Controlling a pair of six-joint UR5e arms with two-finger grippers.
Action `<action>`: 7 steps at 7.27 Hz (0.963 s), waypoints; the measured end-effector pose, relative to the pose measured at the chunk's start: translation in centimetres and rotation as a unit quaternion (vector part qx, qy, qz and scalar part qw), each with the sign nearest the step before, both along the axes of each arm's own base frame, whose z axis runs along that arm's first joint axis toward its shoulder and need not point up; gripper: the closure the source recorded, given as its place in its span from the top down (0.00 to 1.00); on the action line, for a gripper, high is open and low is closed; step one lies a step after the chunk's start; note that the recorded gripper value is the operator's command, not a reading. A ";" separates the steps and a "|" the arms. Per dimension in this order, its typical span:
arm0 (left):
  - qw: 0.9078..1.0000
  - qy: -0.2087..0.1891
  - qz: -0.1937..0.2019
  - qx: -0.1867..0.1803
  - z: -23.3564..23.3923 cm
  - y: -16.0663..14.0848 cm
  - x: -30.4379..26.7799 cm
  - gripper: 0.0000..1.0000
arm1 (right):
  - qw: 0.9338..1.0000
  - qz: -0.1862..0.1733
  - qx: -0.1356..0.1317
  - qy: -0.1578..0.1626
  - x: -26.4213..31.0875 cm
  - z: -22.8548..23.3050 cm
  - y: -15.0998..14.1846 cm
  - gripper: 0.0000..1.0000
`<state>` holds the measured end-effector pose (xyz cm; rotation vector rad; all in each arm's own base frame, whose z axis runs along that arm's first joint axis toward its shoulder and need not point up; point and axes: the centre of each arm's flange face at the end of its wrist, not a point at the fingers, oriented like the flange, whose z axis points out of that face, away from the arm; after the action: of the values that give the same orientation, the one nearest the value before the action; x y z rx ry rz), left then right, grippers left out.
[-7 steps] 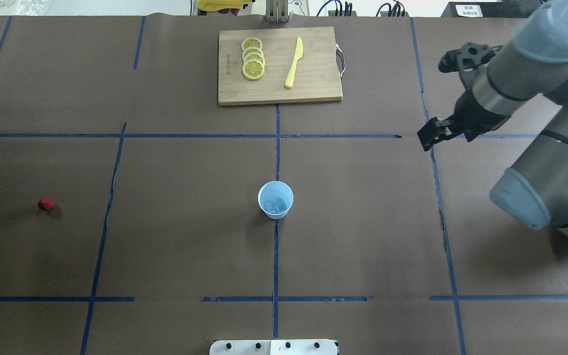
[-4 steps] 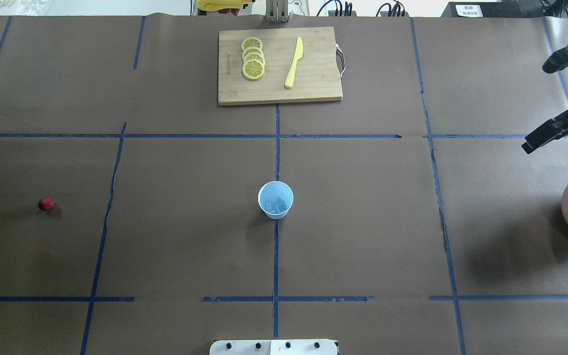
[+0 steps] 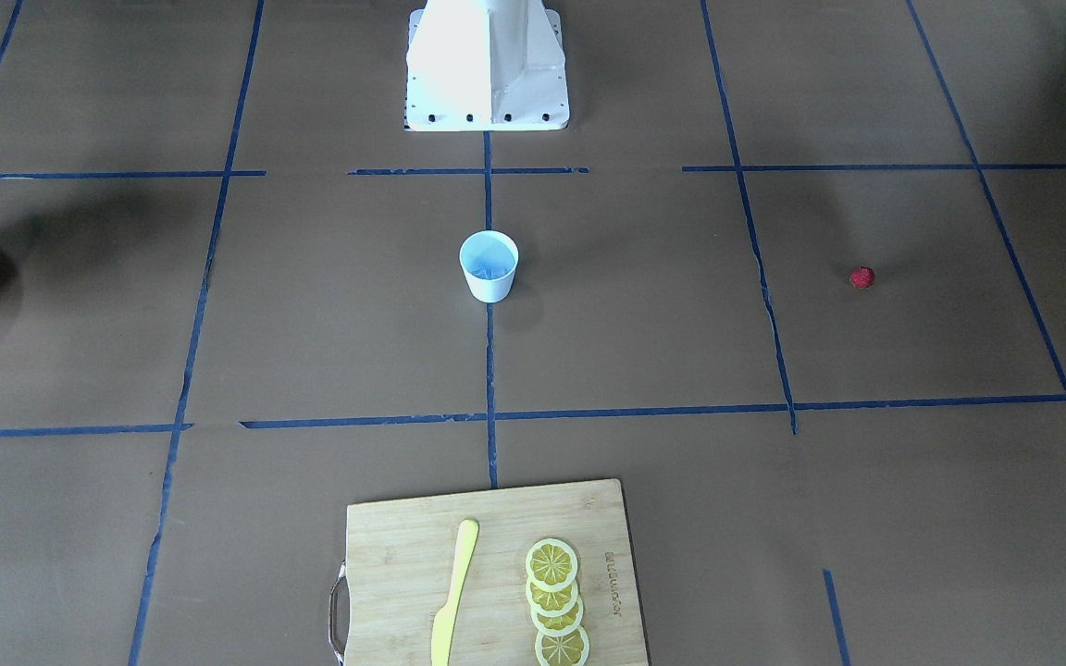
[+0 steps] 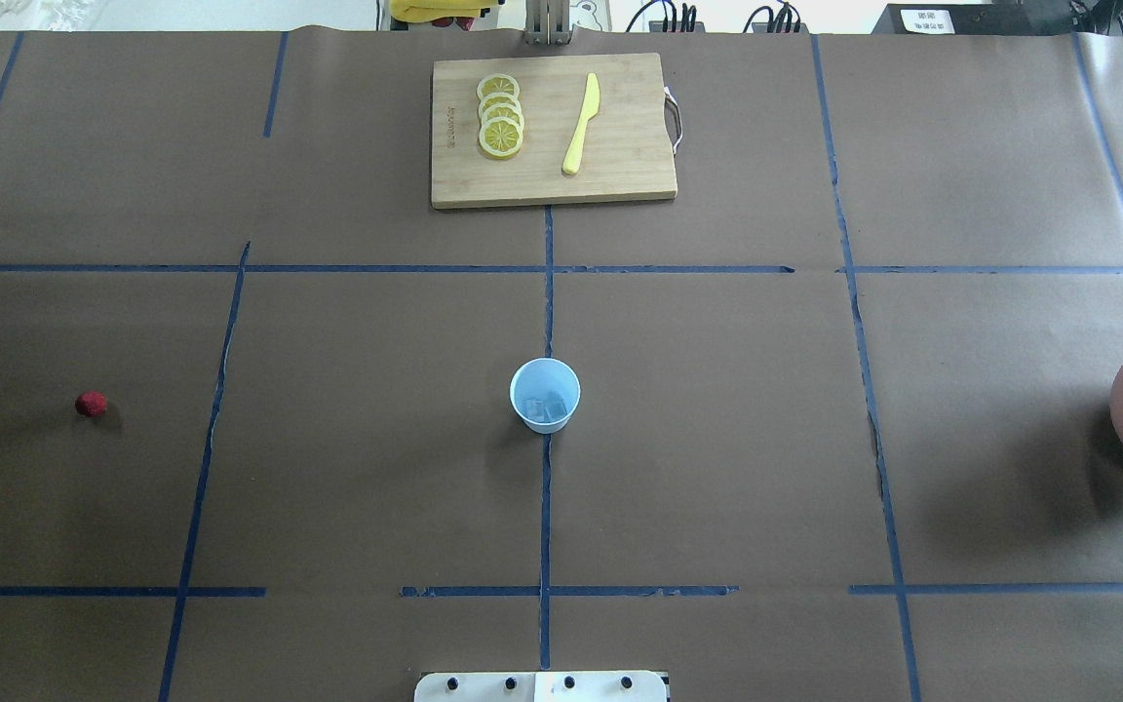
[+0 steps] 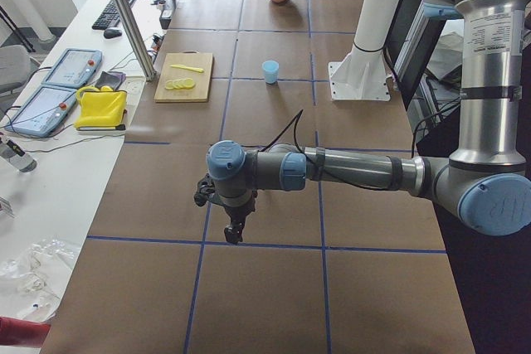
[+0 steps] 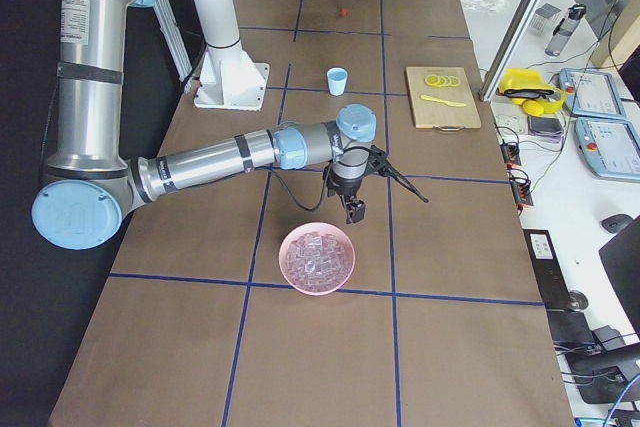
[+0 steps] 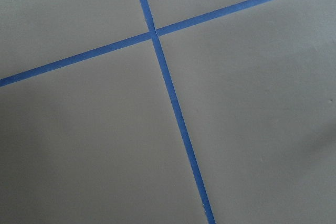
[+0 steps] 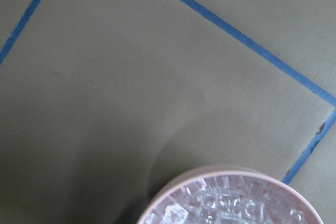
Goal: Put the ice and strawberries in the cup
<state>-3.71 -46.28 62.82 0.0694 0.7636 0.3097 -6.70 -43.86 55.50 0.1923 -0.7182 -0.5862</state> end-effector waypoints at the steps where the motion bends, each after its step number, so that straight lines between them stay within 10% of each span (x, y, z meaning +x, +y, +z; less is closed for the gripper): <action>1: 1.000 0.000 0.000 -0.001 0.0 0.0 0.0 1.00 | 1.000 -0.003 0.022 -0.005 0.4 3.4 0.7 0.98; 7: 1.000 0.001 0.000 0.001 -0.1 0.0 0.0 1.00 | 0.998 -0.037 0.051 0.014 2.3 11.6 5.7 0.78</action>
<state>-3.70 -46.30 62.75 0.0707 0.7650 0.3101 -4.43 -38.17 67.06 0.2517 -0.6706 -0.6955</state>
